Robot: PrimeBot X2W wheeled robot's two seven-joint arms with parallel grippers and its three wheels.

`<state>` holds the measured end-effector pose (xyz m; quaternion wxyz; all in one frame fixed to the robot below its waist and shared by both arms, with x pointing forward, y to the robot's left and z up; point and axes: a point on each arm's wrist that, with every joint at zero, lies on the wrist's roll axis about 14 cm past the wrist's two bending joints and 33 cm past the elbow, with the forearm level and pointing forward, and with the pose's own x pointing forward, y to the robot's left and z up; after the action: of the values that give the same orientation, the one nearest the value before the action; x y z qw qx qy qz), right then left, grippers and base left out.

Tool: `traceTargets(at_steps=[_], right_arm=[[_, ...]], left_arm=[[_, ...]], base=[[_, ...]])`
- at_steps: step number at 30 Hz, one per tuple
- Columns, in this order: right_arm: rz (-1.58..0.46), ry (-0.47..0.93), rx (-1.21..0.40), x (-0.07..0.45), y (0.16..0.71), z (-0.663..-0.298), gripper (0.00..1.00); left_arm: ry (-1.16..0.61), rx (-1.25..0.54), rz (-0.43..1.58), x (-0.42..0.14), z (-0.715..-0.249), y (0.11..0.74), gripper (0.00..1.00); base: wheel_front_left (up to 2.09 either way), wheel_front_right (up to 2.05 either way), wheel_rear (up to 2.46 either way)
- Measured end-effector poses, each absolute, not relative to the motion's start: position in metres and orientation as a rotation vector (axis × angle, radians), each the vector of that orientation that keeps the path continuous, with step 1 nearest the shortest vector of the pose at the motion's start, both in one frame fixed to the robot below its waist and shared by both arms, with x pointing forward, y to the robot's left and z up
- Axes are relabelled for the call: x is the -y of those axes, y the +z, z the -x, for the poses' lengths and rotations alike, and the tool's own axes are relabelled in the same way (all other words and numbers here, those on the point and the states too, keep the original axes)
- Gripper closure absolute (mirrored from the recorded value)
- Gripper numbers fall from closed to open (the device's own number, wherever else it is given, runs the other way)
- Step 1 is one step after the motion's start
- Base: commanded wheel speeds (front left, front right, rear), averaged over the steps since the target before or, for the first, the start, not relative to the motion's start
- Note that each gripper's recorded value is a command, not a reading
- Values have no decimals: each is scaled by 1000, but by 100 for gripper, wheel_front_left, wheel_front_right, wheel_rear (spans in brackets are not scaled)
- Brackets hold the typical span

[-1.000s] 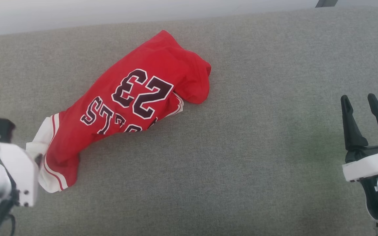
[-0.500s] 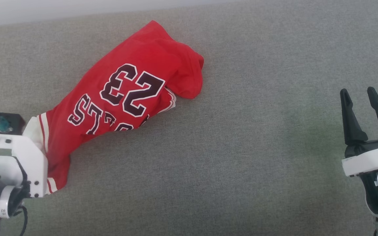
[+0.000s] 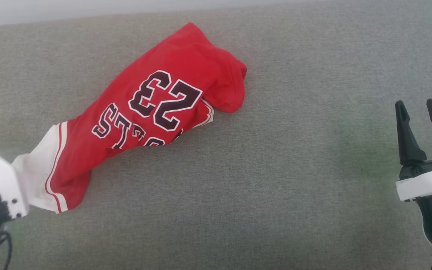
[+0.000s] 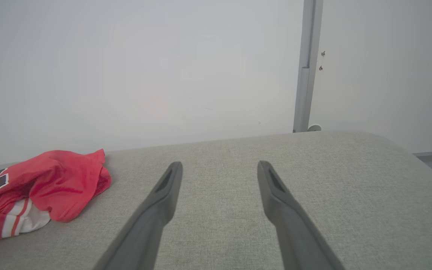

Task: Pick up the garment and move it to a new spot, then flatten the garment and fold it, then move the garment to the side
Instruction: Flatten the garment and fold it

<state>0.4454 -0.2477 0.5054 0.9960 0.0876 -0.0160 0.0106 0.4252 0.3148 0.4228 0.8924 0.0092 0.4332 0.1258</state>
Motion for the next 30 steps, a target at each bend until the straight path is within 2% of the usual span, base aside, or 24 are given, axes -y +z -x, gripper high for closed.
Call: traceTargets(at_steps=[7, 8, 9, 10, 11, 21, 30], right_arm=[[-178, 43, 31, 240, 507, -448, 0], [-179, 47, 31, 239, 507, -448, 0], [-179, 49, 32, 238, 508, -447, 0], [-179, 49, 32, 238, 508, -447, 0], [-179, 51, 32, 238, 508, -447, 0], [-182, 104, 24, 220, 513, -443, 0], [-183, 234, -17, 179, 514, -447, 0]], left_arm=[[325, -944, -1, -331, -401, 408, 100], [331, -943, 4, -332, -399, 407, 89], [330, -946, -2, -334, -396, 405, 68], [330, -946, -2, -334, -396, 405, 22], [328, -944, -7, -335, -395, 405, 0], [255, -665, 2, -327, -410, 449, 0], [200, -385, -32, -317, -399, 486, 0]], base=[[0, 0, 0], [0, 0, 0], [0, 0, 0], [0, 0, 0], [0, 0, 0], [0, 0, 0], [0, 0, 0]])
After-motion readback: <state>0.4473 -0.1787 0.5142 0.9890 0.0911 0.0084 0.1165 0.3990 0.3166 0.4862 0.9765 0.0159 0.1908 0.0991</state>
